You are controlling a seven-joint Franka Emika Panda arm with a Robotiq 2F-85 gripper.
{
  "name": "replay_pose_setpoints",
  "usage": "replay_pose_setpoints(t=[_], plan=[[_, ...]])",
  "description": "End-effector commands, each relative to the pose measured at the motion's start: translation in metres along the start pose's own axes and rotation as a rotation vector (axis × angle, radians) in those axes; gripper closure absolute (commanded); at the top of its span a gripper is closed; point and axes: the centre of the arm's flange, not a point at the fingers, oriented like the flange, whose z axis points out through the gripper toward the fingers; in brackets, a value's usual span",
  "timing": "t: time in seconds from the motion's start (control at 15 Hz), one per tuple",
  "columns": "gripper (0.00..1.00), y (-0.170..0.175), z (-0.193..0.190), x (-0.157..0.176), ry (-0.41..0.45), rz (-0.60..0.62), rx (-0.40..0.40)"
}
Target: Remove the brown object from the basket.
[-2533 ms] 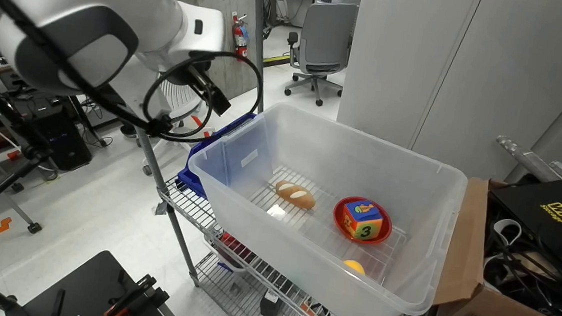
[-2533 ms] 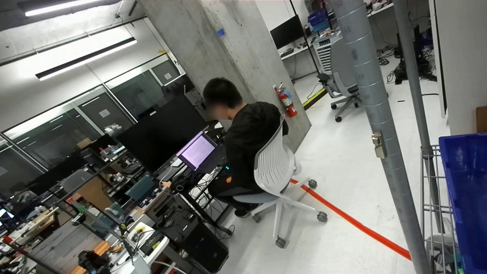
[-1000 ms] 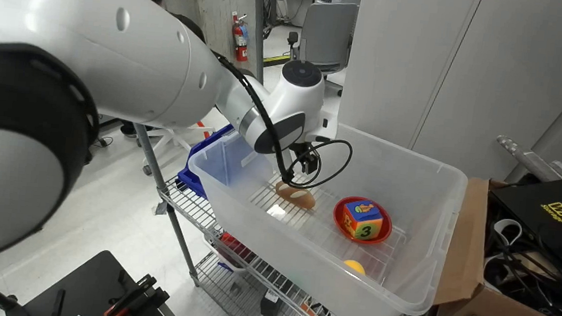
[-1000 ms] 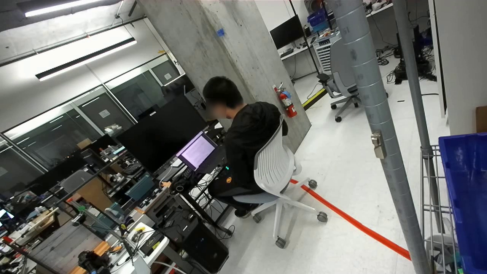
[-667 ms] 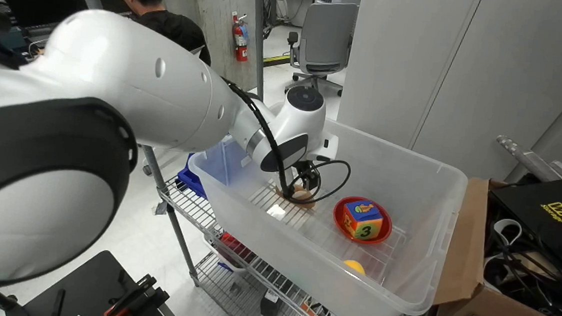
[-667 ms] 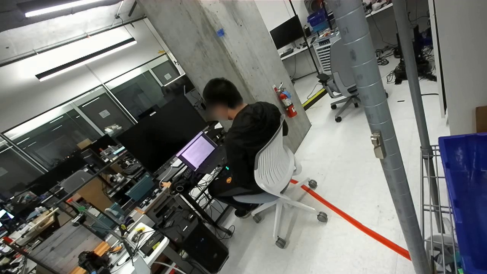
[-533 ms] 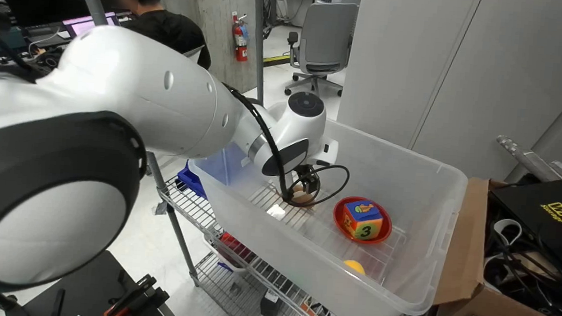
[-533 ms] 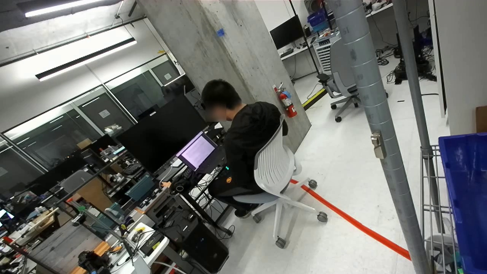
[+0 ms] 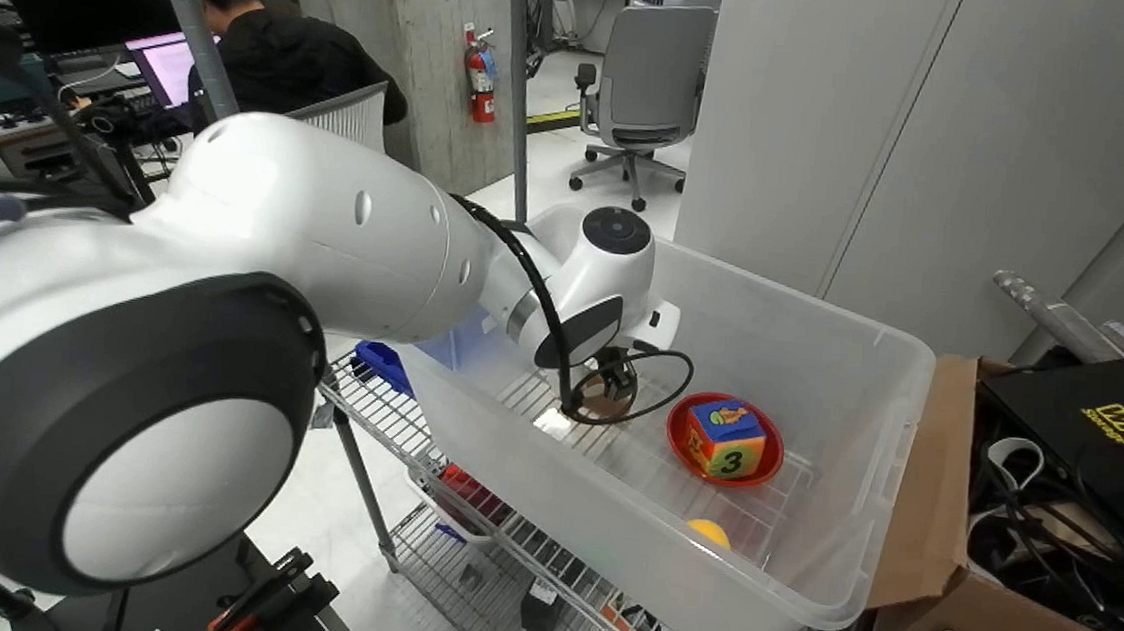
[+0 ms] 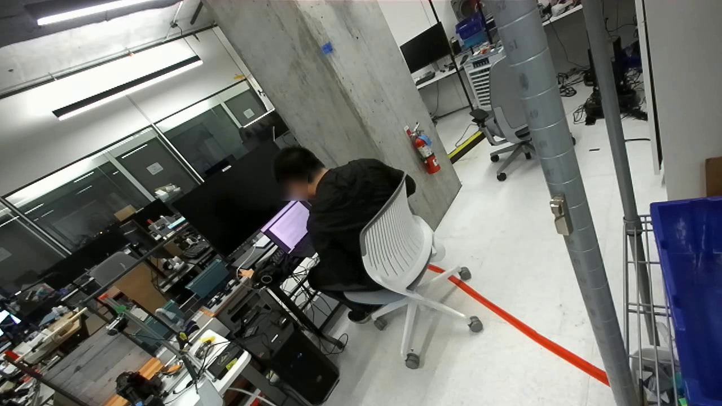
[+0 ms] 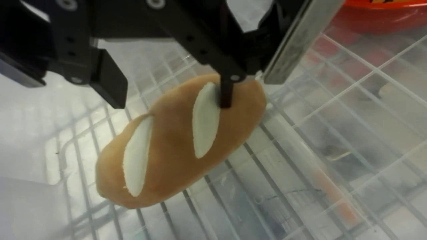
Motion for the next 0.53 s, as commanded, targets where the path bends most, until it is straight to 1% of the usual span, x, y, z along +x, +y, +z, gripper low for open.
replay_pose_setpoints(t=[0.0,0.07,0.13,0.2,0.27,0.33,0.4,0.47], plan=[[0.58,0.005,0.022,0.015,0.004,0.029,-0.088],[0.65,0.010,0.026,0.018,0.009,0.037,-0.109],[0.74,0.012,0.028,0.019,0.012,0.044,-0.124],[0.80,0.013,0.029,0.019,0.009,0.049,-0.135],[0.88,0.011,0.028,0.018,0.007,0.052,-0.142],[0.95,0.006,0.024,0.014,-0.007,0.049,-0.144],[0.99,0.001,0.021,0.011,-0.020,0.045,-0.145],[1.00,-0.009,0.011,0.003,-0.039,0.024,-0.142]])
